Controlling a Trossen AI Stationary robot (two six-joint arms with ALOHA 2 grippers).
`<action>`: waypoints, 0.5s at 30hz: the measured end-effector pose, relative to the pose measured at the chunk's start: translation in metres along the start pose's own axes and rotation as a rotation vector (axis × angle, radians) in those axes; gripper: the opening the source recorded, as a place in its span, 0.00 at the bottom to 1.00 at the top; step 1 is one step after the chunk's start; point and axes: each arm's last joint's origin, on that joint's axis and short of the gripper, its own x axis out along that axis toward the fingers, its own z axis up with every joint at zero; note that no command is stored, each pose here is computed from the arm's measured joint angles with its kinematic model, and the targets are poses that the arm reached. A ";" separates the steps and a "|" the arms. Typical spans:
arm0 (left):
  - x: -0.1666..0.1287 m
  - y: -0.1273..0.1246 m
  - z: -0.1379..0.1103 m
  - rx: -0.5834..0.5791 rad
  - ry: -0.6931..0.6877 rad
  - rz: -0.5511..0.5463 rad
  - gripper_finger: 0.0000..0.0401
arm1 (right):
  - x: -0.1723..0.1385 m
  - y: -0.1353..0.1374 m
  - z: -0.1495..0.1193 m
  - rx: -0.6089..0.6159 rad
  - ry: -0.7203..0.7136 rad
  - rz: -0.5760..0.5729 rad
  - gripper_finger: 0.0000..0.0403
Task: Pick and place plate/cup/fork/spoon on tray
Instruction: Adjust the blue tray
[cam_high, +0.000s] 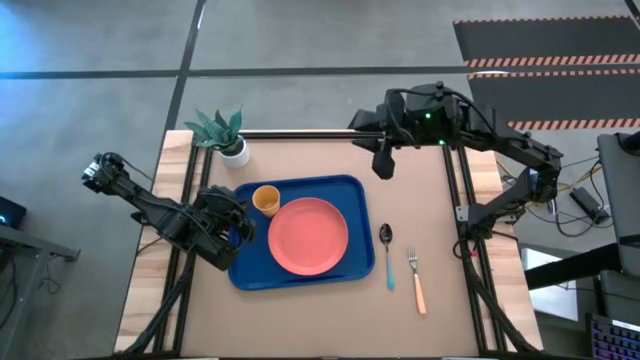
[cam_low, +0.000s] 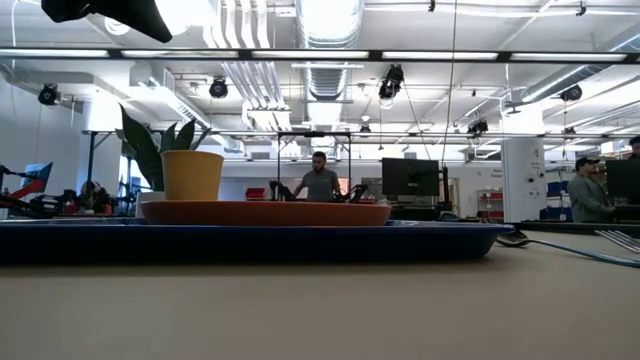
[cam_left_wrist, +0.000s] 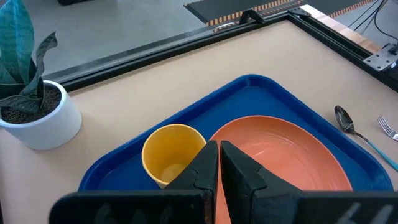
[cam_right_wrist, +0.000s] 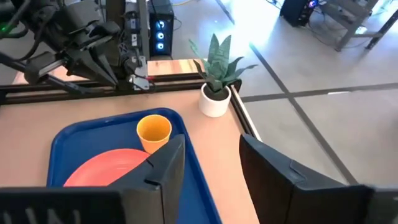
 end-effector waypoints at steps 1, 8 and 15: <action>0.000 0.000 0.000 0.001 0.000 0.001 0.00 | 0.001 0.000 -0.001 0.004 0.006 0.001 0.37; 0.000 0.000 0.000 0.009 0.000 0.001 0.00 | 0.005 0.000 -0.004 0.008 0.026 -0.030 0.37; 0.000 0.000 0.000 0.009 0.001 0.001 0.00 | 0.005 -0.003 -0.005 -0.002 0.034 -0.118 0.37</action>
